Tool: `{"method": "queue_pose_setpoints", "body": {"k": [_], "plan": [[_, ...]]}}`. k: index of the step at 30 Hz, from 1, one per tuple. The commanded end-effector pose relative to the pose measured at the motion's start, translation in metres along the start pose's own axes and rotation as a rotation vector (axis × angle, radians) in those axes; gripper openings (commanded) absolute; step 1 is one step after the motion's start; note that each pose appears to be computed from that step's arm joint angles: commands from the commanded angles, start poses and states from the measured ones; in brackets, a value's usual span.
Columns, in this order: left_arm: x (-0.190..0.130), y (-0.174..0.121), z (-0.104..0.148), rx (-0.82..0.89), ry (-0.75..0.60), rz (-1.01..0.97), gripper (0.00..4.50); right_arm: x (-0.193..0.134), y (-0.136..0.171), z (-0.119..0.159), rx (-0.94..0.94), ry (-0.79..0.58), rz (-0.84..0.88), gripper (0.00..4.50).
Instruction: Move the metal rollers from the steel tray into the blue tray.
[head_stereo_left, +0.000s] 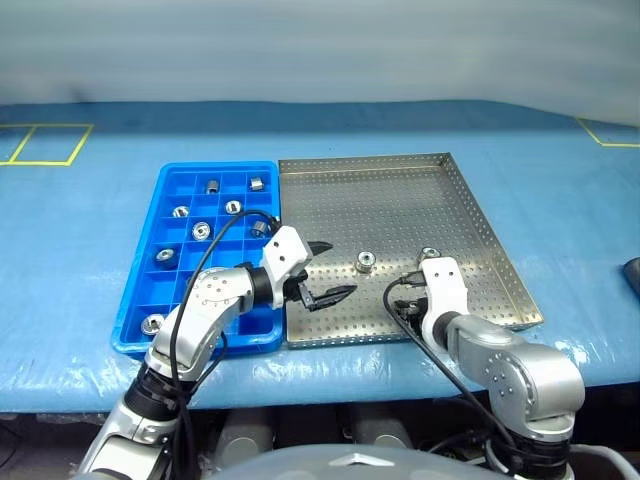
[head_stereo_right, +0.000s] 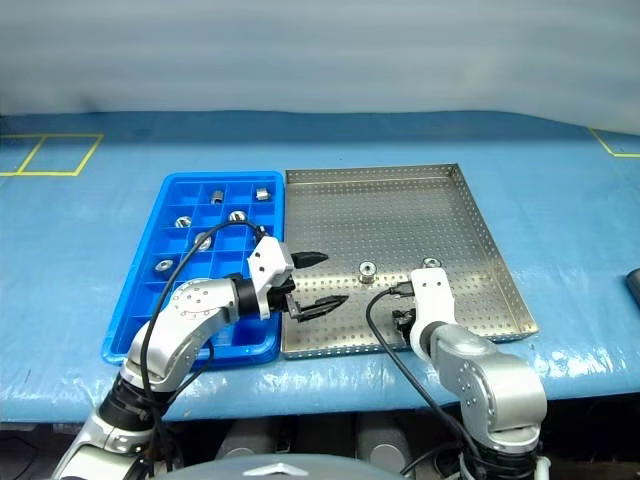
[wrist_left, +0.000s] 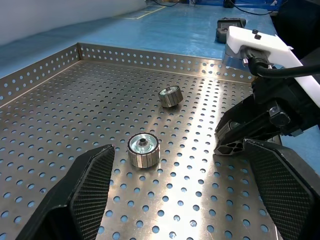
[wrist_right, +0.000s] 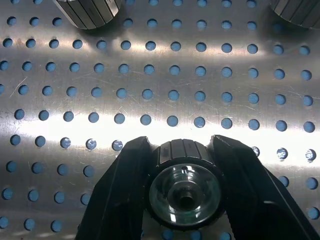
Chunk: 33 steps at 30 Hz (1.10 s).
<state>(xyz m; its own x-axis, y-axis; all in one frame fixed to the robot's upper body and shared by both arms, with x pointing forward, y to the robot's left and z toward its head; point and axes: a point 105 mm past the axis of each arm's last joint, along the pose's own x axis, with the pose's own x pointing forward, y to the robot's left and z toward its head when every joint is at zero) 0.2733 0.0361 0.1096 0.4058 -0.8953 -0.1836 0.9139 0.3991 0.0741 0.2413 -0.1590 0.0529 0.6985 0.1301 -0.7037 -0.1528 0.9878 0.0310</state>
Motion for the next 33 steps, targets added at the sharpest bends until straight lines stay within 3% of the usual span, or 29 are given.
{"method": "queue_pose_setpoints", "body": {"k": [1, 5, 15, 22, 33], "plan": [[0.001, -0.005, 0.015, 0.033, -0.055, -0.003, 4.50, -0.006, 0.000, 0.011, -0.033, -0.043, 0.007, 1.71], [0.000, 0.002, 0.021, 0.019, -0.101, 0.046, 4.50, -0.010, -0.007, 0.025, -0.059, -0.100, -0.025, 1.71], [-0.012, 0.043, 0.043, -0.004, -0.234, 0.379, 4.50, -0.018, -0.010, 0.073, -0.148, -0.287, -0.082, 1.71], [-0.049, 0.060, 0.041, -0.005, -0.270, 0.637, 4.50, -0.008, 0.030, 0.119, -0.297, -0.495, 0.017, 1.71], [-0.111, 0.050, 0.024, -0.047, -0.237, 0.845, 4.50, 0.018, 0.092, 0.153, -0.367, -0.610, 0.243, 1.71]]}}
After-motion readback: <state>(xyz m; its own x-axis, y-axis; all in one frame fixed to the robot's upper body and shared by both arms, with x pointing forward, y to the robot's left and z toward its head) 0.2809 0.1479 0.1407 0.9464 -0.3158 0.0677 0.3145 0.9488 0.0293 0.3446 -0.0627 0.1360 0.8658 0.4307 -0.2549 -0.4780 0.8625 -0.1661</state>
